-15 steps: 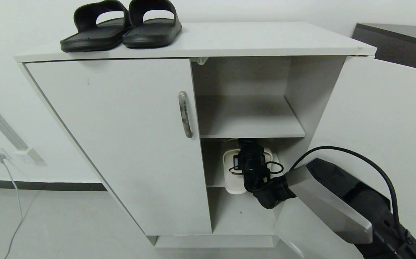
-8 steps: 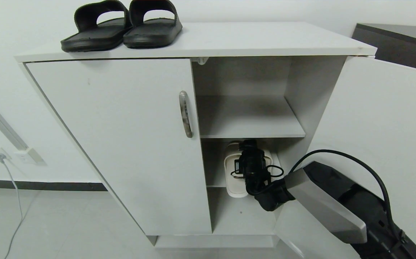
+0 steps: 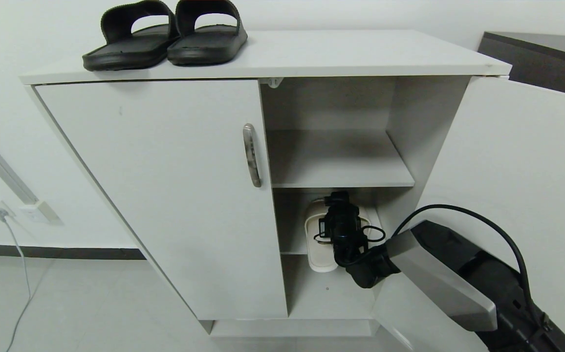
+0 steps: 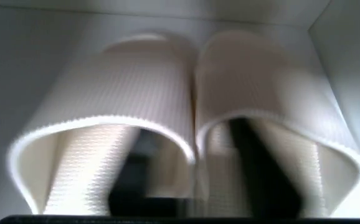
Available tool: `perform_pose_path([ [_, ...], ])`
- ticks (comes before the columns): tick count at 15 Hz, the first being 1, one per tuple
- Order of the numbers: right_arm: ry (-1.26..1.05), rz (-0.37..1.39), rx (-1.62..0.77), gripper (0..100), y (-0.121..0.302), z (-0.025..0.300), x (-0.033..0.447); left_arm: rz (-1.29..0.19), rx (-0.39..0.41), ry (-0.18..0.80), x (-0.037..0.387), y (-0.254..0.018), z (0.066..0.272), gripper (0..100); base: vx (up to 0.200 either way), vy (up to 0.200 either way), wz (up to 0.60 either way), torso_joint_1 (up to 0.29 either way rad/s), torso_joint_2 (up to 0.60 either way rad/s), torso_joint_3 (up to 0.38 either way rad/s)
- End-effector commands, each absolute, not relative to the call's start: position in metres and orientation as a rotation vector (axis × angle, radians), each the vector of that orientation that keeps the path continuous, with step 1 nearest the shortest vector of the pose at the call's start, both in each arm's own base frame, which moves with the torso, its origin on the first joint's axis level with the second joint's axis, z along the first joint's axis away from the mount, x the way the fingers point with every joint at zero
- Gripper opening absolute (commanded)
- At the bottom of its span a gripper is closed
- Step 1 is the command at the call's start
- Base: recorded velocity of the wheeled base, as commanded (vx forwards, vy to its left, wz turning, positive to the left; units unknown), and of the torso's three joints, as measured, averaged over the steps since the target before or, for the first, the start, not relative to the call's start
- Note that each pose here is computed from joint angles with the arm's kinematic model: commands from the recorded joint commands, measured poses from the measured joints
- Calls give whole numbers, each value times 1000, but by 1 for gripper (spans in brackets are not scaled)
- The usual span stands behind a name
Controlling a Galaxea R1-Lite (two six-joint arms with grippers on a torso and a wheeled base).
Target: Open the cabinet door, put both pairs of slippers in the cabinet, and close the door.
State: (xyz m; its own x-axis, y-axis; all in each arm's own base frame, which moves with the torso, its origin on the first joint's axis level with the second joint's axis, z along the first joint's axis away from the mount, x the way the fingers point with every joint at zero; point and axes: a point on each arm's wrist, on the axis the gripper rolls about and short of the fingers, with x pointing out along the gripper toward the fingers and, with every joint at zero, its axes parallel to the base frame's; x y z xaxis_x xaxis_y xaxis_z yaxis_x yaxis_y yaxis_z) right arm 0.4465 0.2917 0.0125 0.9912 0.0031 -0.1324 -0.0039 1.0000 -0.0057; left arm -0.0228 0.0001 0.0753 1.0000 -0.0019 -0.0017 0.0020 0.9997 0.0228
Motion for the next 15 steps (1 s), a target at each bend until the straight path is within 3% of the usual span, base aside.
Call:
perform_pose_path([
  [1,144,5,-15,100,291,10,445,-2,23,3,-23,0,75,0,0,0,0,0,0,0],
  [9,156,48,-27,100,289,28,397,-6,25,3,-23,0,75,0,0,0,0,0,0,0],
  [15,211,127,-39,100,273,38,313,-6,23,3,-23,0,75,0,0,0,0,0,0,0],
])
